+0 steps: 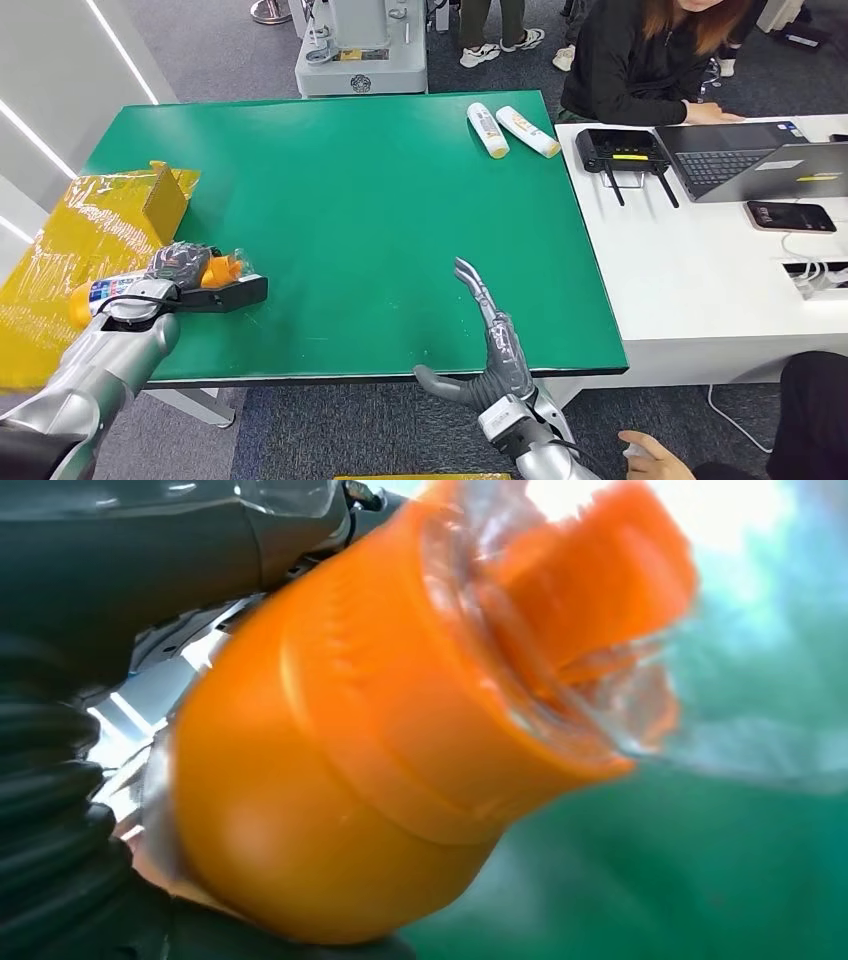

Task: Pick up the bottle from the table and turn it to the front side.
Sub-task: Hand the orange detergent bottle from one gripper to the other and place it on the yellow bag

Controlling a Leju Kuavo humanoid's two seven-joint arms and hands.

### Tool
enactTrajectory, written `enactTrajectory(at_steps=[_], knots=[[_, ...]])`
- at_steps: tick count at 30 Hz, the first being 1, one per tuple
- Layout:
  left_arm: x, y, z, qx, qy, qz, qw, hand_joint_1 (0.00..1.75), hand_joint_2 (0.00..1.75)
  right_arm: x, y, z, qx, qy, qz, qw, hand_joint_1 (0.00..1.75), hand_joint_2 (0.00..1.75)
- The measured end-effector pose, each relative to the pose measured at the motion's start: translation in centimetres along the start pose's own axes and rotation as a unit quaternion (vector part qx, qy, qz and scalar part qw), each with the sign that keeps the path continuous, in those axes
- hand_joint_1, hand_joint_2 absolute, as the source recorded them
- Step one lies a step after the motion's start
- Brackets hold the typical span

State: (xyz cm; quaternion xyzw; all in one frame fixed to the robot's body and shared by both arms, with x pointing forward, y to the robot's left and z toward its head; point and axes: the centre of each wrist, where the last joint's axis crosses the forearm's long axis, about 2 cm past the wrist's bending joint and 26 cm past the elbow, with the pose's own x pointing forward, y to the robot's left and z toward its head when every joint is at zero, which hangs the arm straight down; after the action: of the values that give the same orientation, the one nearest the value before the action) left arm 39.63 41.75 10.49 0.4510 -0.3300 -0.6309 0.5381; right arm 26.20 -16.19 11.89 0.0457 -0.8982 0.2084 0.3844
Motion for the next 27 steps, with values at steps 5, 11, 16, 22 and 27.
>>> enactTrajectory(at_steps=[5, 11, 16, 22, 27], knots=[[0.2, -0.7, 0.3, 0.044, -0.005, -0.015, 0.999, 0.00, 1.75, 0.0, 0.0, 0.6, 0.004, 0.007, 0.009, 1.000, 0.00, 1.75], [0.5, -1.4, 0.5, 0.077, -0.009, -0.024, 0.997, 0.00, 1.75, 0.1, 0.2, 0.8, 0.013, 0.008, 0.015, 1.000, 0.00, 1.75], [0.8, -1.7, 0.7, 0.087, -0.016, -0.019, 0.996, 0.00, 1.75, 0.1, 0.4, 0.8, 0.016, 0.010, 0.012, 1.000, 0.00, 1.75], [2.5, -1.6, 0.6, 0.137, -0.055, 0.022, 0.989, 0.00, 1.75, -0.1, 0.4, 0.8, 0.029, 0.012, 0.004, 0.999, 0.00, 1.75], [4.8, -0.9, 0.4, 0.193, -0.105, 0.092, 0.971, 0.00, 1.75, -0.3, 0.4, 0.8, 0.035, 0.015, -0.001, 0.999, 0.00, 1.75]])
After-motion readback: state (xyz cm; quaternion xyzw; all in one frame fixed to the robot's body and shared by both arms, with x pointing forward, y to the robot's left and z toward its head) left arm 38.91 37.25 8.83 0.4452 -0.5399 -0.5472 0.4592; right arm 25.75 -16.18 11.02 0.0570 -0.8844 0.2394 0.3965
